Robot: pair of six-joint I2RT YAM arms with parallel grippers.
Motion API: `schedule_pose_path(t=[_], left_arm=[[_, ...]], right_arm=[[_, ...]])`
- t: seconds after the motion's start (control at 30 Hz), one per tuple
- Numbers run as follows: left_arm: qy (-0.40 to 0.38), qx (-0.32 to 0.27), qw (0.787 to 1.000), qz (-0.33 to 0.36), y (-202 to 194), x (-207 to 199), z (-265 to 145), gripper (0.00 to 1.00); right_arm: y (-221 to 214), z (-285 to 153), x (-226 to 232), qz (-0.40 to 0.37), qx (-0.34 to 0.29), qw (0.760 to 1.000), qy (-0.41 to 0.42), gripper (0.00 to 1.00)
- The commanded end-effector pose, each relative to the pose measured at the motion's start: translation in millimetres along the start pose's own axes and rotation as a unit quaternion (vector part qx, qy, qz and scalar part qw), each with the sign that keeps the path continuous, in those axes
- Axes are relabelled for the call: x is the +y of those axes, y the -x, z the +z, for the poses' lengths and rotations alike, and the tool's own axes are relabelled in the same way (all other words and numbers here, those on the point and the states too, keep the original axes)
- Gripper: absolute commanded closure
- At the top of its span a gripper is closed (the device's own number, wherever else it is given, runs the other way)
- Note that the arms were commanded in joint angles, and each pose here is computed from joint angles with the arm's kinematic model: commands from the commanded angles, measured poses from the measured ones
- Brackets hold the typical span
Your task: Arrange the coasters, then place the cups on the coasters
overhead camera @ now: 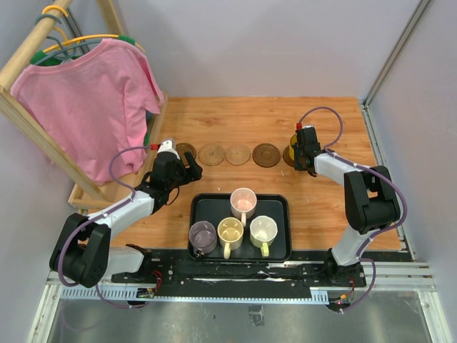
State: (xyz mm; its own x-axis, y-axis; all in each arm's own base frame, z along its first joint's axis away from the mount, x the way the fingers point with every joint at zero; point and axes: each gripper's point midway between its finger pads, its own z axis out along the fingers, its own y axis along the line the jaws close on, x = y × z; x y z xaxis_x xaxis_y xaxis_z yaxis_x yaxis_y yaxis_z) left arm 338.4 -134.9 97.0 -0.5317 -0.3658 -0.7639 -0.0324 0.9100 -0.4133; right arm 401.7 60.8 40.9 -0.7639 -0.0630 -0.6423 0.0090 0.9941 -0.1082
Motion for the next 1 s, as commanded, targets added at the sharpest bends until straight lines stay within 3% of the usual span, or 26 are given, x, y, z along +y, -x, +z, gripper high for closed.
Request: schedule_pose_path(t=[0.0,0.7,0.87,0.97], left_arm=[[-0.013,-0.020,1.000,0.004,14,-10,0,0.15],[-0.013,-0.016,1.000,0.000,12,-10,0,0.15],[-0.014,-0.016,1.000,-0.001,12,-10,0,0.15],[-0.014,-0.016,1.000,-0.001,11,-10,-1,0.15]], right_arm=[[24,-3,-5,0.024,-0.036,0.999,-0.004,0.99],[3,-9,-1,0.037,-0.006,0.999,0.009,0.94],[2,-9,-3,0.038,-0.004,0.999,0.004,0.81],[1,-9,-4,0.040,-0.003,0.999,0.000,0.66]])
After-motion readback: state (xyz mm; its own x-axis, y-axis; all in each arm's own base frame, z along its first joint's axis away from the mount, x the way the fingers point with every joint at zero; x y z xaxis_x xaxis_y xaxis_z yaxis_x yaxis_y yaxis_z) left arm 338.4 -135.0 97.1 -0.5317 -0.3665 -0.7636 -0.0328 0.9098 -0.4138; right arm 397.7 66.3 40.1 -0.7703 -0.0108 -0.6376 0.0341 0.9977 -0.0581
